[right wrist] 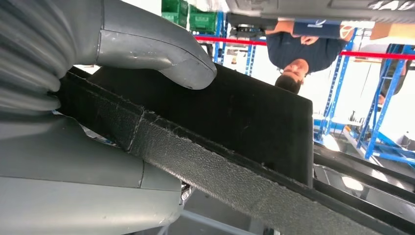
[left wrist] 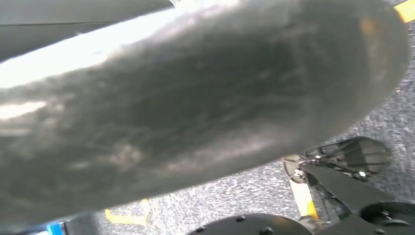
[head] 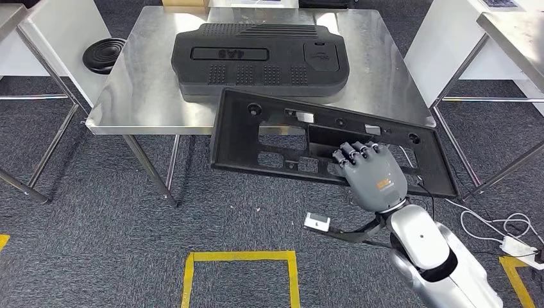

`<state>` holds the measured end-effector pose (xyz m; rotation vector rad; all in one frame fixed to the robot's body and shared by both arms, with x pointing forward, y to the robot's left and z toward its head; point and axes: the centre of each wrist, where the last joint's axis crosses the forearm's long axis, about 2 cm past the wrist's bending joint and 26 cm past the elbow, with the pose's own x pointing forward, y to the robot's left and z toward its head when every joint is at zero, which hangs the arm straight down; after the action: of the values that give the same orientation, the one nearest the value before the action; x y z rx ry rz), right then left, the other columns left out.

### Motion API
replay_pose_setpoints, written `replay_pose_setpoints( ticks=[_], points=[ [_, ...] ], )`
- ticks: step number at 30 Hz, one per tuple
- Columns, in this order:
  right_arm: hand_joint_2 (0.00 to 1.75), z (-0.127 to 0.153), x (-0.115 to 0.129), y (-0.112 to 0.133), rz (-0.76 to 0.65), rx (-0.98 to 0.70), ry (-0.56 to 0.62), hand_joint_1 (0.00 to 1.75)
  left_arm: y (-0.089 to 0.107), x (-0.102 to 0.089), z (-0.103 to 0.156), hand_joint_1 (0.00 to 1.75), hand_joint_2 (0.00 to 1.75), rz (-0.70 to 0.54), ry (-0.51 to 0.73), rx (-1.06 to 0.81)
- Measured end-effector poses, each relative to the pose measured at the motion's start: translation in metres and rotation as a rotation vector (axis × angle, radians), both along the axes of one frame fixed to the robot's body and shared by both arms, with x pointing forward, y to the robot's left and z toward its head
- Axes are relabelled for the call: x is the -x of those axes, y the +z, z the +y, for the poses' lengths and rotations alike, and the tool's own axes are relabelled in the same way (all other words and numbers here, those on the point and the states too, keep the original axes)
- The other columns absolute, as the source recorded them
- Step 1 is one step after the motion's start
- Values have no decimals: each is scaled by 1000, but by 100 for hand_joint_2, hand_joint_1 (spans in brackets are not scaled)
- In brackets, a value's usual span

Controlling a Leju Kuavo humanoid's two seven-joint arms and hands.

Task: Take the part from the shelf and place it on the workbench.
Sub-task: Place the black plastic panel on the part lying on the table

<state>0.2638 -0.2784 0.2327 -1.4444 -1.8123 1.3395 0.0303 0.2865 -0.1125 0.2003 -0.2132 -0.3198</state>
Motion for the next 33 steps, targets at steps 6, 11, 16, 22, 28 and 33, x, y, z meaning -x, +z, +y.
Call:
replay_pose_setpoints(
  ticks=[6, 11, 16, 22, 28, 33],
  points=[
    [175, 5, -37, 34, -20, 59, 12, 175, 0, -4, -2, 0, 0, -15, -5, 6],
    [175, 23, -56, 51, -23, 103, 40, 175, 0, -4, -4, 0, 0, -18, -1, 12],
    [175, 36, -64, 52, -15, 125, 64, 175, 0, 0, -4, 0, 0, -9, 2, 14],
    [175, 44, -70, 58, -13, 150, 83, 175, 0, 1, -6, 0, 0, -10, 3, 19],
    [175, 50, -72, 57, -1, 168, 99, 175, 0, 1, -6, 0, 0, -13, 7, 20],
    [175, 54, -72, 52, 14, 182, 109, 175, 0, 2, -7, 0, 0, -10, 9, 25]
  ],
)
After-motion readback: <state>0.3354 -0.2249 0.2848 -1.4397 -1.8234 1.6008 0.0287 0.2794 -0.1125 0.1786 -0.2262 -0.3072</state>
